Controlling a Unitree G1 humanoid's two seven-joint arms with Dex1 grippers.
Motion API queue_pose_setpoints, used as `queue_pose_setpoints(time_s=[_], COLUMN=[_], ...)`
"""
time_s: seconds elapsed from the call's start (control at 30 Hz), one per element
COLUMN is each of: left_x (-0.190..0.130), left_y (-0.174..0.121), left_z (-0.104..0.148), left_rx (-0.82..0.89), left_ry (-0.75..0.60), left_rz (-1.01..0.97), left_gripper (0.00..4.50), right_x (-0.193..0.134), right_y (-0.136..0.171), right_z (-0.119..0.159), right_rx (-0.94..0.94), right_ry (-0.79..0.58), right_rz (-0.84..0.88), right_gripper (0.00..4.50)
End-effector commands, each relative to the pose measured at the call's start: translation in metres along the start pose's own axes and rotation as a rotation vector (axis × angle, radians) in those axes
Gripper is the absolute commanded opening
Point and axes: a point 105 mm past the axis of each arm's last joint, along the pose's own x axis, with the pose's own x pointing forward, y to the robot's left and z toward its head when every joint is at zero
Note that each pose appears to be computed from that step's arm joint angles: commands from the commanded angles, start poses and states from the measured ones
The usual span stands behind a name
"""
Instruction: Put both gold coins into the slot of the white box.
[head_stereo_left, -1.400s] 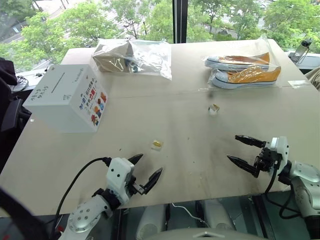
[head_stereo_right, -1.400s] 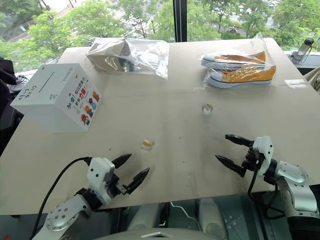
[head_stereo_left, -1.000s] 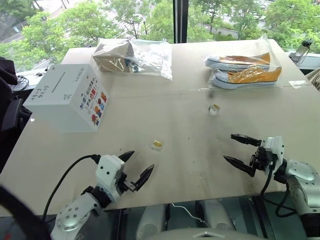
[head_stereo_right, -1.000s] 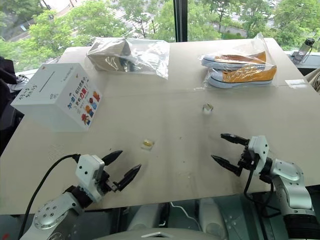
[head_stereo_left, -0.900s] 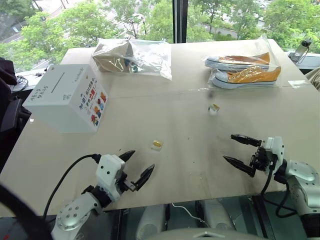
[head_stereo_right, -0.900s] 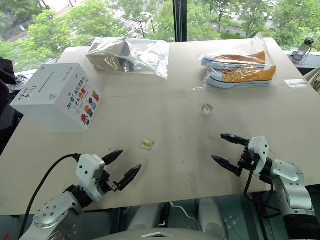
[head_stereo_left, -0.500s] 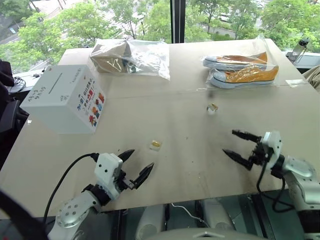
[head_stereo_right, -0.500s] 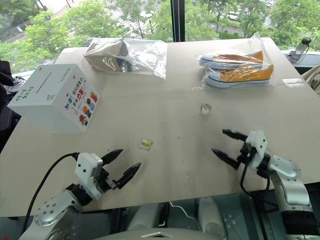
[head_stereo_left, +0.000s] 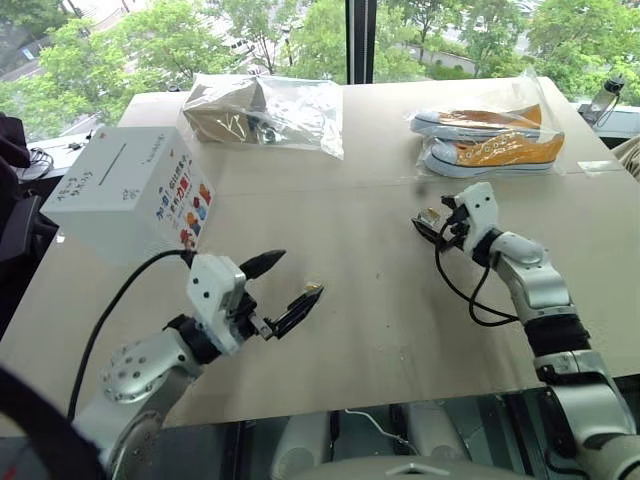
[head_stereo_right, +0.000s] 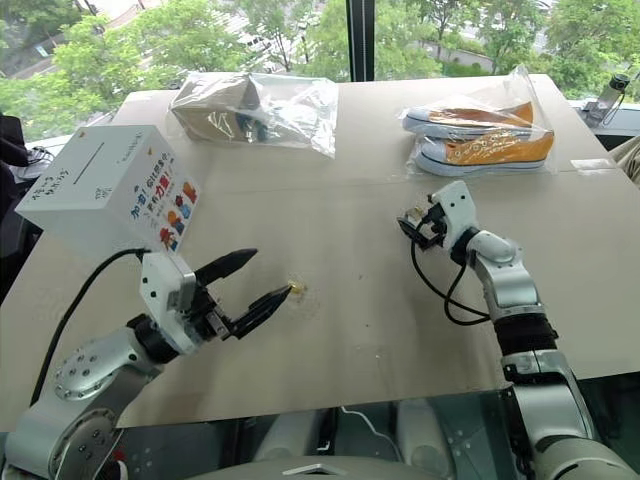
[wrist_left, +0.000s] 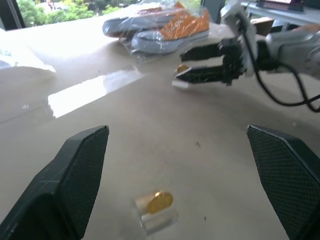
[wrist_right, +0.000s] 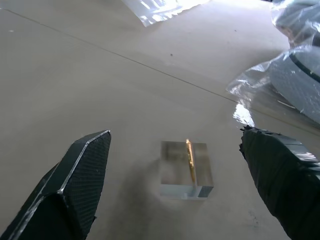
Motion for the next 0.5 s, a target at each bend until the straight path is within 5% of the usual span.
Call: queue_pose_setpoints(time_s=[0.03,0.23,0.5], left_x=[-0.001,-0.001,0.01], left_y=[-0.009,-0.009,-0.008], left_z=[0.015,0.014,0.015], left_rx=[0.045,0.042,-0.016], left_ry=[-0.01,-0.004,-0.052], left_rz=[-0.05,-0.034,0.013], left_gripper=[4.5,4.5,4.5], right_x=[0.003,0.003,0.001], right_y=[-0.006,-0.003,0.009], right_z=[0.013,0.014,0.048], right_rx=[-0.009,-0.006,0.047], right_ry=[-0.049,-0.056,-0.227], right_rz=[-0.014,0.002,0.053], right_gripper=[2.84,0.04,0.04])
